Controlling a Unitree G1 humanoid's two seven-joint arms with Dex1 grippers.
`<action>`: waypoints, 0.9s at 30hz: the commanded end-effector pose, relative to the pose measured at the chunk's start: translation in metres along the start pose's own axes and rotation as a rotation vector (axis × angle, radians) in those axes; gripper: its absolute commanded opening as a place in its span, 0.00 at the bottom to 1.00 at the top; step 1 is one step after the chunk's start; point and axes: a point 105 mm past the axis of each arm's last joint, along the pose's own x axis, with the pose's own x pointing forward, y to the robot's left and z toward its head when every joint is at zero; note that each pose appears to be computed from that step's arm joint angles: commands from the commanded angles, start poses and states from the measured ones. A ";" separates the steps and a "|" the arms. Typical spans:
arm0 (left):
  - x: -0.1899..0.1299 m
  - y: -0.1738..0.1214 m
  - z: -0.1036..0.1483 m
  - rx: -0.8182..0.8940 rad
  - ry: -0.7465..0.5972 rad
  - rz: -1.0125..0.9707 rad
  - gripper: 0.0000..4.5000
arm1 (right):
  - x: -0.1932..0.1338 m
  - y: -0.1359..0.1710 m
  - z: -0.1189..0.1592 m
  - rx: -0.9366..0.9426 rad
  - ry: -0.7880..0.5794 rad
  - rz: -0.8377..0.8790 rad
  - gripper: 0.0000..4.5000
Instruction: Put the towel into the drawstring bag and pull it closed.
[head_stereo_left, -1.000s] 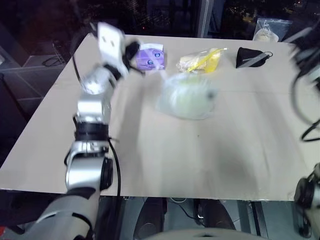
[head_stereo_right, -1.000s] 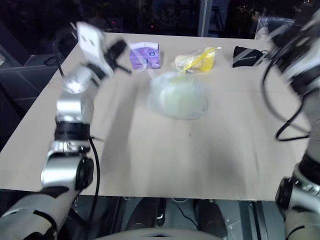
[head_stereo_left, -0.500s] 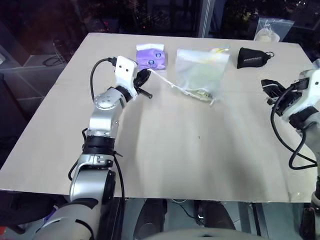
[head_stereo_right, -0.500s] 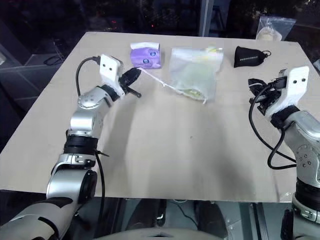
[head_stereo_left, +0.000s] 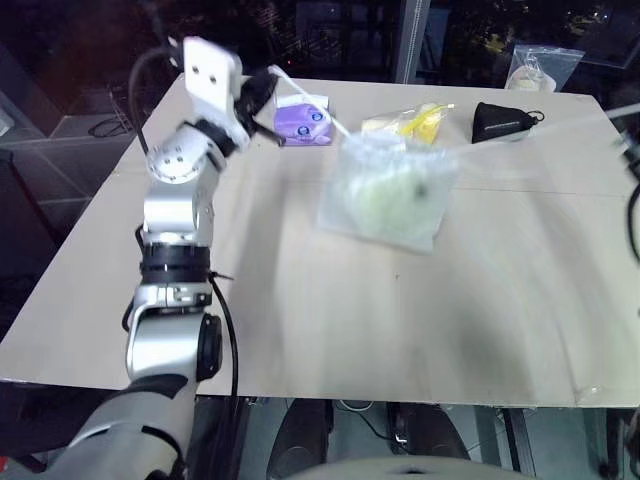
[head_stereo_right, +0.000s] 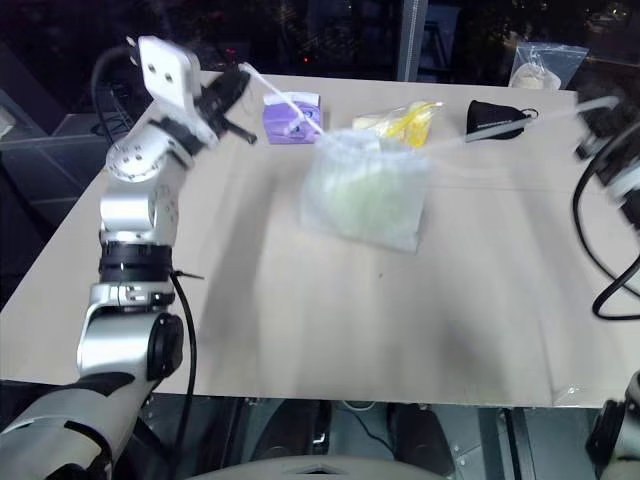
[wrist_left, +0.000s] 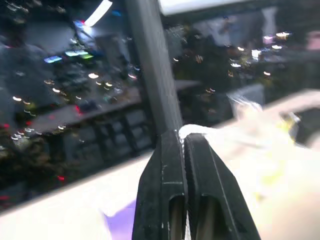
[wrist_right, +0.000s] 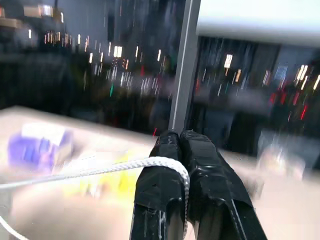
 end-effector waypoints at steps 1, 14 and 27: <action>-0.005 0.010 0.034 0.057 -0.093 0.015 0.02 | -0.011 -0.029 0.022 -0.110 -0.046 -0.152 0.00; -0.050 0.123 -0.007 -0.039 0.089 0.550 0.02 | -0.107 -0.201 0.019 -0.263 0.091 -1.003 0.00; -0.030 -0.064 -0.064 -0.186 0.181 -0.237 0.02 | -0.021 0.038 -0.087 -0.009 0.329 0.177 0.00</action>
